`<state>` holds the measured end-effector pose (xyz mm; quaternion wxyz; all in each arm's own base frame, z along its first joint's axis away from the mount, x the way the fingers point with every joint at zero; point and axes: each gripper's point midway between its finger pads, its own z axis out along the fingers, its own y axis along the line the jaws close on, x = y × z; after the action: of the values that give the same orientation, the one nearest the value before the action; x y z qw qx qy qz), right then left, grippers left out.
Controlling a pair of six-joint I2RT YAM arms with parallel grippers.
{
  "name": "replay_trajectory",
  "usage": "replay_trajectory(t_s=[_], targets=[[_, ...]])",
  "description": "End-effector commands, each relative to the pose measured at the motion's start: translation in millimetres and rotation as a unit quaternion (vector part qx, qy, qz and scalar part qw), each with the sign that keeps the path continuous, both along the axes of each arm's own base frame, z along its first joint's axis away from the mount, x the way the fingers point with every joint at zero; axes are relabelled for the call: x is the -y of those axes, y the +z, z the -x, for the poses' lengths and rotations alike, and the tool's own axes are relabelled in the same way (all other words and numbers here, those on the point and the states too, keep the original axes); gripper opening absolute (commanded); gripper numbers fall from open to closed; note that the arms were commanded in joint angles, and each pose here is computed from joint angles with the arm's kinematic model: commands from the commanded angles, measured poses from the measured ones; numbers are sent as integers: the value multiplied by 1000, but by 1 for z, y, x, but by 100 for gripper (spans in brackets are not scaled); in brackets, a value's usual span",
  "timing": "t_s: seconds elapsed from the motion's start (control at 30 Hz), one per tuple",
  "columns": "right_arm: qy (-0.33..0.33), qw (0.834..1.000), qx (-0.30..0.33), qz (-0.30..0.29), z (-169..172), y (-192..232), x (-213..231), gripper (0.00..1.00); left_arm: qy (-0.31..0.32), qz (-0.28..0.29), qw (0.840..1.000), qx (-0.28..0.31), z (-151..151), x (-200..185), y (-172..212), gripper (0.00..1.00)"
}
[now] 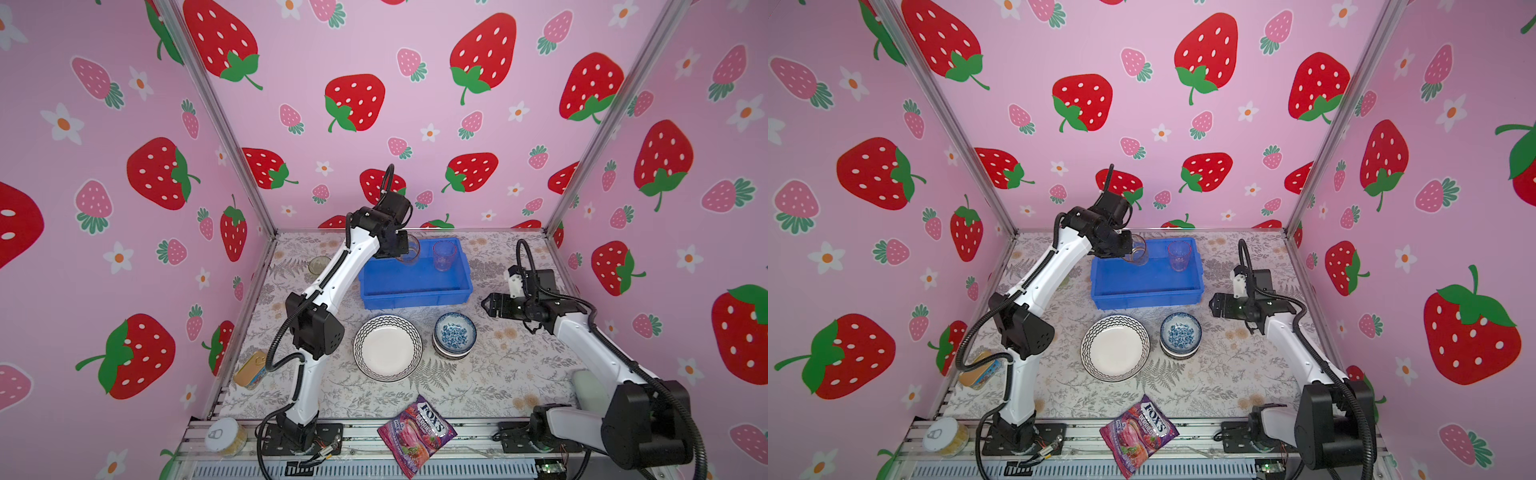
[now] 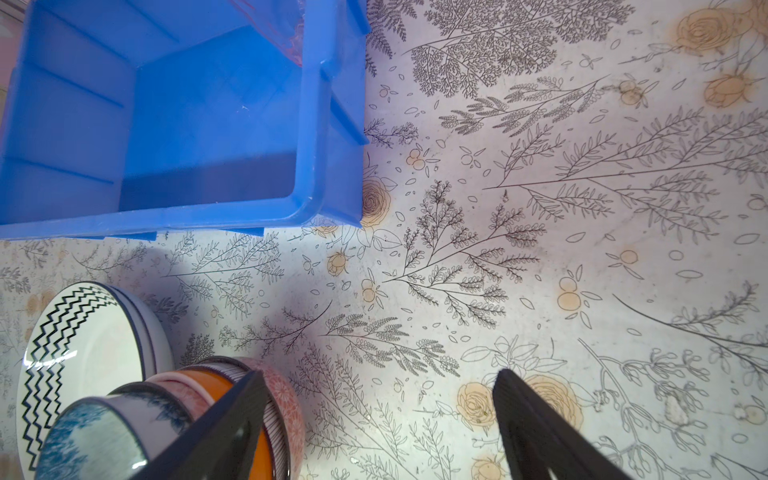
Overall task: Place the mixed dishes into the plastic bin
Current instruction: 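Carry the amber tumbler with the left gripper over the blue bin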
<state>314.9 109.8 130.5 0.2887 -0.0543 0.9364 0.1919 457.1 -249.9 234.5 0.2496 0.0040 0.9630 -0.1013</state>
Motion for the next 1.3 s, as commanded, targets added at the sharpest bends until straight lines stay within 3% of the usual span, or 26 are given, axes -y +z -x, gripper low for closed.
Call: replay_trajectory(t_s=[0.0, 0.23, 0.63, 0.7, 0.83, 1.0, 1.27], targets=[[3, 1000, 8, -5, 3, 14, 0, 88, -22, 45, 998, 31, -13, 26, 14, 0], [0, 1000, 9, -4, 2, 18, 1, 88, -35, 83, 995, 47, -33, 59, -3, 0], [-2, 1000, 13, -4, -7, 23, 0, 87, -32, 84, 994, 59, -40, 64, -10, 0], [-2, 1000, 17, 0, -12, 28, 0, 83, -28, 74, 996, 51, -37, 59, -14, 0], [0, 1000, 30, 8, -27, 47, -6, 65, -11, 53, 998, 32, -30, 48, -23, 0], [17, 997, 67, 22, -52, 86, -34, 57, 30, 28, 999, -2, -15, 32, -32, 0], [70, 993, 96, 12, -75, 120, -110, 60, 61, 18, 998, -14, 10, 23, -27, 0]])
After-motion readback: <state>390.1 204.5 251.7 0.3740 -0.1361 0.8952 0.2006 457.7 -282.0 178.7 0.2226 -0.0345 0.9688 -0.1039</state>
